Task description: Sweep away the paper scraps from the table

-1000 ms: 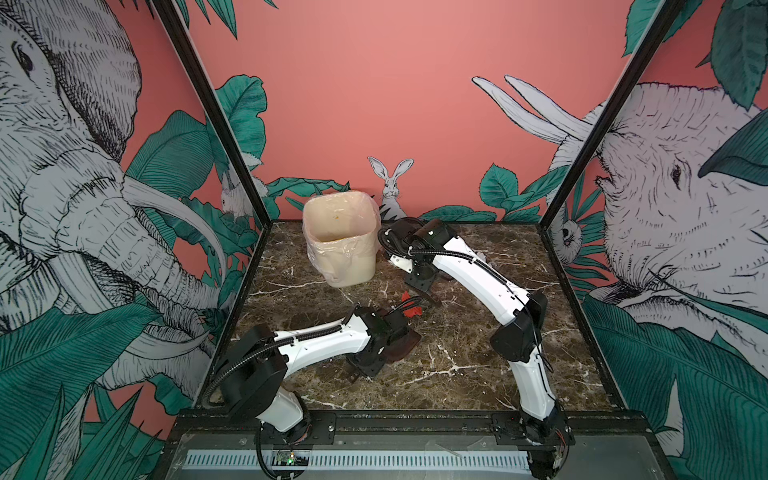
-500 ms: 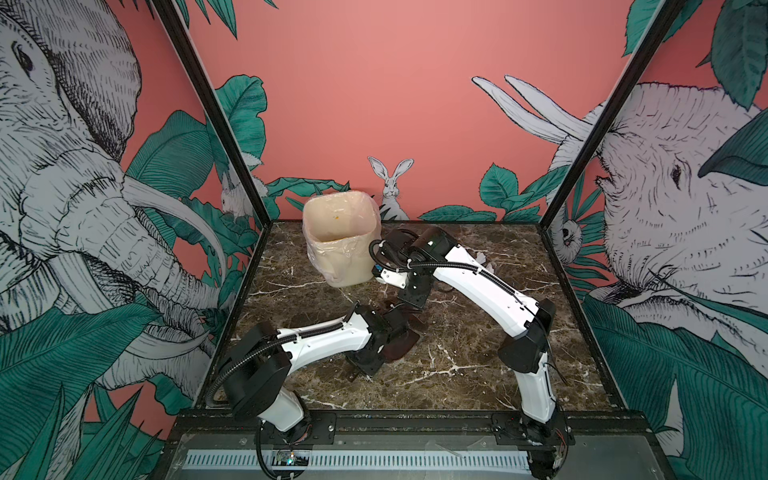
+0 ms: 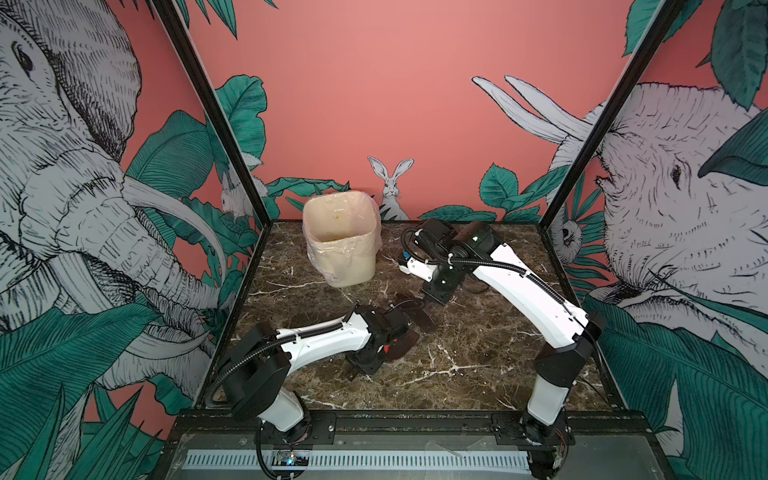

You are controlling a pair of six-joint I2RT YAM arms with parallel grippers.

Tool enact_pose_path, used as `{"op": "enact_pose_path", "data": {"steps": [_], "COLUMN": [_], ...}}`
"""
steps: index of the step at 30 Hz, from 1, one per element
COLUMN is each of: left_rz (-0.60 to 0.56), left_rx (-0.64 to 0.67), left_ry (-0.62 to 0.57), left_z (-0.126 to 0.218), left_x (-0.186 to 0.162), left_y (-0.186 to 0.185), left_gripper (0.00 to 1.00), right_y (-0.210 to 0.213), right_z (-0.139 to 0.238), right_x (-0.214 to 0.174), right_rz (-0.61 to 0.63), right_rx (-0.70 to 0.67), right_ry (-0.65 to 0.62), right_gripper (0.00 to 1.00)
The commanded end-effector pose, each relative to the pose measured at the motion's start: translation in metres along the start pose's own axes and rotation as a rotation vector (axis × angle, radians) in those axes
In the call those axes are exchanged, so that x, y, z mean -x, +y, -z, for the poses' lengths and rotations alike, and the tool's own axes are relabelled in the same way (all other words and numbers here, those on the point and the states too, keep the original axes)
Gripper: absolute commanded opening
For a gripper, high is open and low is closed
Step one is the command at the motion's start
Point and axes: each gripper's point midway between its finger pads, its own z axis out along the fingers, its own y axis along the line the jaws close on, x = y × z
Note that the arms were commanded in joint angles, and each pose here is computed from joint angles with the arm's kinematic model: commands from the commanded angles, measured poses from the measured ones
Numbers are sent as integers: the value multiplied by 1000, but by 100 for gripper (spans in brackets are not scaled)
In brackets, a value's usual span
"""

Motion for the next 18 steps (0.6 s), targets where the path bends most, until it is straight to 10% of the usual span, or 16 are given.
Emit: {"op": "enact_pose_path", "data": {"steps": [1, 18], "left_rz": [31, 94], "left_rx": [10, 24], "left_ry": [-77, -290], "left_z": [16, 104], "left_x": [10, 14], "left_y": [7, 33], "left_gripper": [0, 0], "right_y": [-16, -61], "right_z": [15, 30], "right_x": [-2, -61], "right_rz": [-53, -379], "right_rx": [-56, -2], "right_ry": [-54, -241], "right_gripper": [0, 0]}}
